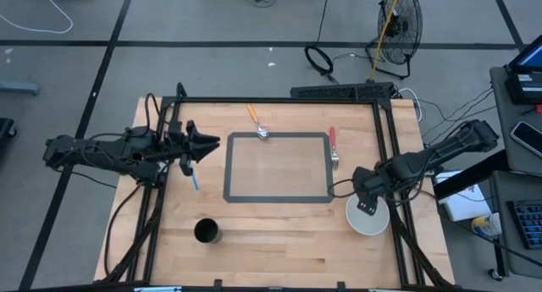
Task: Pick & Place Utensil
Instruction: Put the white bowl on the table mat
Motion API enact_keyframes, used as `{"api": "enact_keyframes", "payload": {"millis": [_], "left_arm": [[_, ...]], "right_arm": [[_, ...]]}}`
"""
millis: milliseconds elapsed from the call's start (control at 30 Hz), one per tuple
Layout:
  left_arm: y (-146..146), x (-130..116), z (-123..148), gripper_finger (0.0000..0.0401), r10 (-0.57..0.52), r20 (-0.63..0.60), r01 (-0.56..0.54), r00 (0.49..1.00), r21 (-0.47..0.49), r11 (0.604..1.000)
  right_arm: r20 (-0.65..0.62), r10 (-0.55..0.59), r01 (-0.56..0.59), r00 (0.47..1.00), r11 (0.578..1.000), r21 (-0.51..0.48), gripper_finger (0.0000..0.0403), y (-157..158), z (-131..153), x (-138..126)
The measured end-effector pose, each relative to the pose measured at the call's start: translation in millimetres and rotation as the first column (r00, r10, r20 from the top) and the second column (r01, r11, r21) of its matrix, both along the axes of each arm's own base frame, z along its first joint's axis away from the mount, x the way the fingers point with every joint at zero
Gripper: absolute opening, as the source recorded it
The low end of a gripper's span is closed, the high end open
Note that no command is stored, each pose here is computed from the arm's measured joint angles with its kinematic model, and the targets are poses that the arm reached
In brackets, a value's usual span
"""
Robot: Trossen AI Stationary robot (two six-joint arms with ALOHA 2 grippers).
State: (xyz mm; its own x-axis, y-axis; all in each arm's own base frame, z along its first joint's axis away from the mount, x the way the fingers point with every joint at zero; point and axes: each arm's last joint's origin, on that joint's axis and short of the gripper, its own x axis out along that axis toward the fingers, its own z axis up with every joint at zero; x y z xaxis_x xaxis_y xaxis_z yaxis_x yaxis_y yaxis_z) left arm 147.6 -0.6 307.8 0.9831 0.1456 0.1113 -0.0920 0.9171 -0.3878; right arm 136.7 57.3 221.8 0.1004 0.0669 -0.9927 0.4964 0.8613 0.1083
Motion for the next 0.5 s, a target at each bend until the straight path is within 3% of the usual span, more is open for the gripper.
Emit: {"api": "enact_keyframes", "payload": {"millis": [167, 333, 500], "left_arm": [[0.8, 0.1, -0.2, 0.0113, 0.025, -0.002, -0.025, 1.0, -0.003, 1.0], [0.8, 0.1, -0.2, 0.0113, 0.024, 0.0, -0.024, 1.0, -0.011, 1.0], [0.8, 0.1, -0.3, 0.0113, 0.022, 0.002, -0.022, 1.0, -0.03, 0.999]], "right_arm": [[-0.067, 0.103, -0.105, 0.992, 0.994, -0.026, 0.0254, 1.6, -6.5, 8.9], [-0.045, 0.186, -0.188, 0.982, 0.98, -0.06, 0.0254, -3.0, 0.8, 20.1], [-0.012, 0.329, -0.328, 0.944, 0.937, -0.123, 0.0254, -7.9, 9.3, 21.9]]}}
